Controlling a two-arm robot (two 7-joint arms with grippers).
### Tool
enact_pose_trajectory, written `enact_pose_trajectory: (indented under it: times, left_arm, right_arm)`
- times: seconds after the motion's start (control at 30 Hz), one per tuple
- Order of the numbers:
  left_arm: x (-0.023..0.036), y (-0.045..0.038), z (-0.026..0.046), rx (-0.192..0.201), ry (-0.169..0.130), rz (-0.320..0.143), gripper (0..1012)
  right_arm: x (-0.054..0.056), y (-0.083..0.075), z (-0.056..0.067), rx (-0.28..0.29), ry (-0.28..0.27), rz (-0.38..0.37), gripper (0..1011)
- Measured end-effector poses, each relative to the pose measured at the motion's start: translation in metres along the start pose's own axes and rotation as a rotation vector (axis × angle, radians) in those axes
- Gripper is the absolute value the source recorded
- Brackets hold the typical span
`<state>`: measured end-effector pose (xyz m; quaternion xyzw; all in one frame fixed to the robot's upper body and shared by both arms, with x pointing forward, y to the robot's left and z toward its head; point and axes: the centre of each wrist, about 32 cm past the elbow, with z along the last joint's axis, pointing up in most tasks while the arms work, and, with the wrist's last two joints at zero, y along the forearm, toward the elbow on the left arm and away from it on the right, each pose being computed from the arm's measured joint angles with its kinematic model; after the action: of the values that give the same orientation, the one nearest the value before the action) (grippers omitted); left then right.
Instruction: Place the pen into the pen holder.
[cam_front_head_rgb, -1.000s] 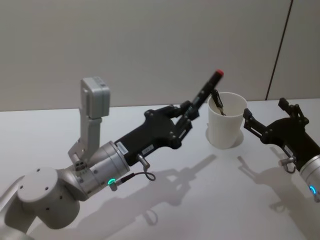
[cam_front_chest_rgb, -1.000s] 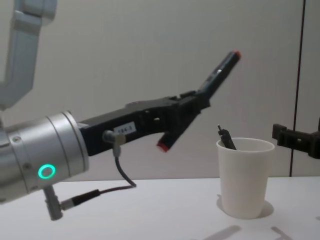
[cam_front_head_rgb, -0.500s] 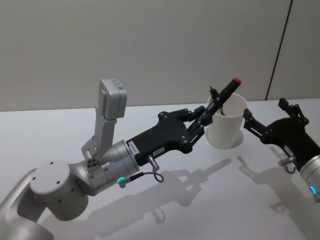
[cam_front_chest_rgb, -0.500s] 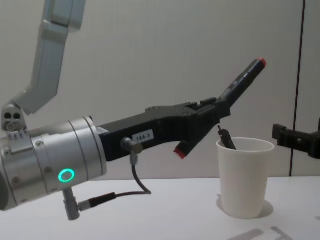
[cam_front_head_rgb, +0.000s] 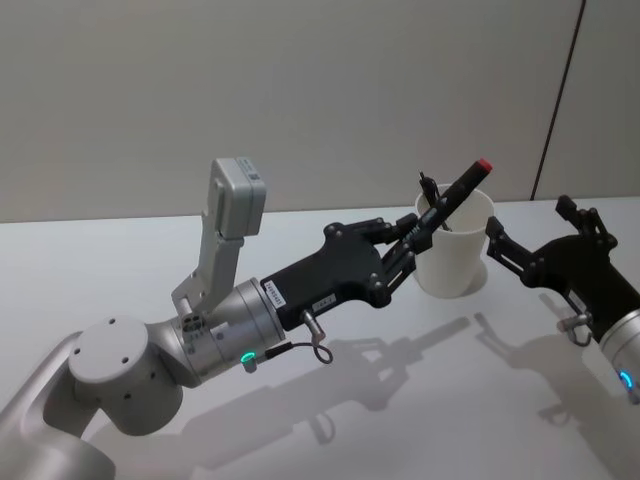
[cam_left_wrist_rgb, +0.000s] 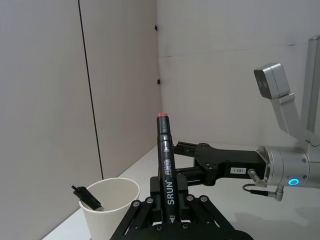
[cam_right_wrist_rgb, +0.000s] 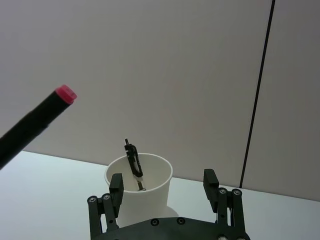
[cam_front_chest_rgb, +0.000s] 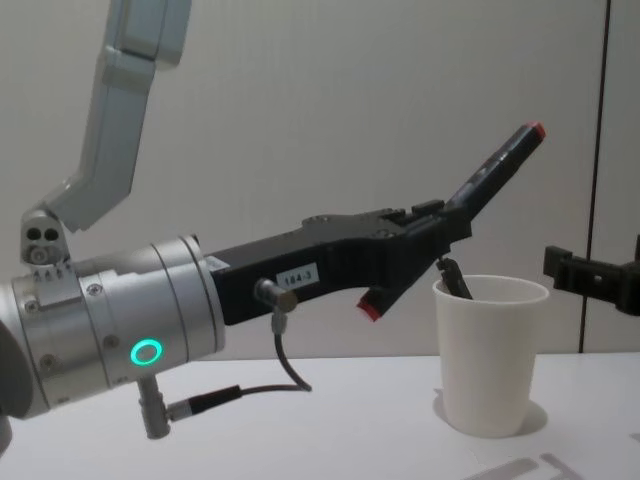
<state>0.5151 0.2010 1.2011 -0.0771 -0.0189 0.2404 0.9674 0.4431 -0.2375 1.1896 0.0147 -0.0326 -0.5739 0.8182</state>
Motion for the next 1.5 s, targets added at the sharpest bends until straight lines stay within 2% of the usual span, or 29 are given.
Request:
enact_pose_trajectory:
  times: [0.23, 0.77, 1.2, 1.5]
  left_arm:
    - [0.0007, -0.0012, -0.0002, 0.002, -0.003, -0.003, 182]
    - [0.0011, -0.0021, -0.0006, 0.003, -0.006, -0.006, 182]
    - [0.0013, -0.0024, -0.0007, 0.004, -0.006, -0.007, 182]
    - [0.0014, -0.0024, -0.0006, 0.004, -0.006, -0.007, 182]
  right_arm:
    - [0.002, -0.003, 0.005, 0.003, 0.036, 0.02, 1001]
    - [0.018, -0.024, 0.03, -0.031, 0.2, 0.104, 1001]
    - [0.034, -0.04, 0.045, -0.091, 0.361, 0.226, 1001]
    - [0.035, -0.042, 0.05, -0.102, 0.459, 0.316, 1001]
